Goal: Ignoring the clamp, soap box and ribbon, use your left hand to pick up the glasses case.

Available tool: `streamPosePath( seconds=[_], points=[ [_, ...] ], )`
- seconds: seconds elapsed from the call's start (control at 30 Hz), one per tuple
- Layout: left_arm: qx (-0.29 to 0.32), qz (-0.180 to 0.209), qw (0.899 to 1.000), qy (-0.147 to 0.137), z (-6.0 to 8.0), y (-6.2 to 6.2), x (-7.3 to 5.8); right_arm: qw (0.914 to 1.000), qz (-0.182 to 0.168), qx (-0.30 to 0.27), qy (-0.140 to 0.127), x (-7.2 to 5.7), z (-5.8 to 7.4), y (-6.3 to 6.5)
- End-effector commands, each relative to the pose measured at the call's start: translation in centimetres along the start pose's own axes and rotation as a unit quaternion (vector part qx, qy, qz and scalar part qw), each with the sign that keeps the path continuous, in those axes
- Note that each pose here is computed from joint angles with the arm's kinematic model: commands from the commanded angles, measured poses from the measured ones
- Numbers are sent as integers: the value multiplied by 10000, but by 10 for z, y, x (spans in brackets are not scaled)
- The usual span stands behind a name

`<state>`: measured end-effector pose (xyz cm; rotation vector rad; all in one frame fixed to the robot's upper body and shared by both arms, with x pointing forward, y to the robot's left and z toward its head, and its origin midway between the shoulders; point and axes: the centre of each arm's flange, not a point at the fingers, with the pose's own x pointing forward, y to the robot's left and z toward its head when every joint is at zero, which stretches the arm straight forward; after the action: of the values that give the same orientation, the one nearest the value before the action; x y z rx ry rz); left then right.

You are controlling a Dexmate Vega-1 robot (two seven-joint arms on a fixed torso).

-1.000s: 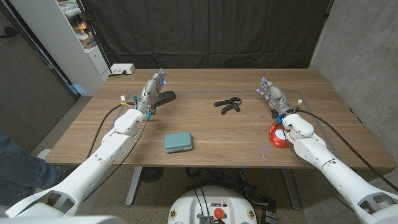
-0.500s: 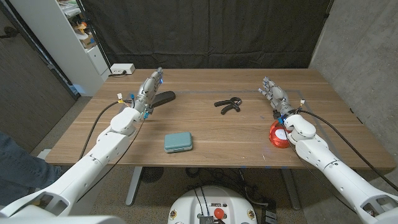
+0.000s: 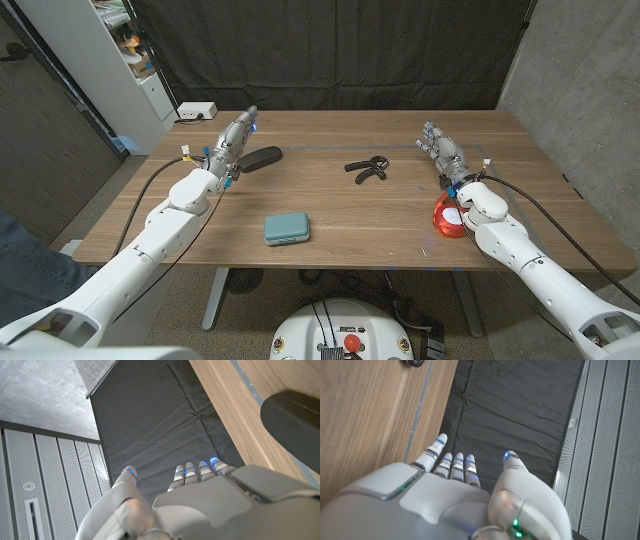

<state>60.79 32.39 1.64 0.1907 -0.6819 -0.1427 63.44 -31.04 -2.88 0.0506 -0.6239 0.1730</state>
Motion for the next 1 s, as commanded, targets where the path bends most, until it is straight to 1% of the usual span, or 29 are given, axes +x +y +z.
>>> streamPosePath(
  seconds=[0.03, 0.17, 0.27, 0.8, 1.0],
  points=[
    [199, 106, 9997, -1, 9, 18, -7, 10000, 3, -9, 28, 5, -2, 5],
    [233, 181, 9996, -43, 12, 23, -7, 10000, -5, -19, 24, 7, -2, 6],
    [281, 188, 9994, -56, 13, 25, -7, 10000, -13, -18, 8, 7, -2, 6],
    [765, 248, 9968, -47, 26, 39, -9, 10000, -78, -13, 2, 4, -2, 4],
    [919, 278, 9954, -44, 29, 44, -10, 9999, -109, 8, -47, 4, 0, 4]
  ],
)
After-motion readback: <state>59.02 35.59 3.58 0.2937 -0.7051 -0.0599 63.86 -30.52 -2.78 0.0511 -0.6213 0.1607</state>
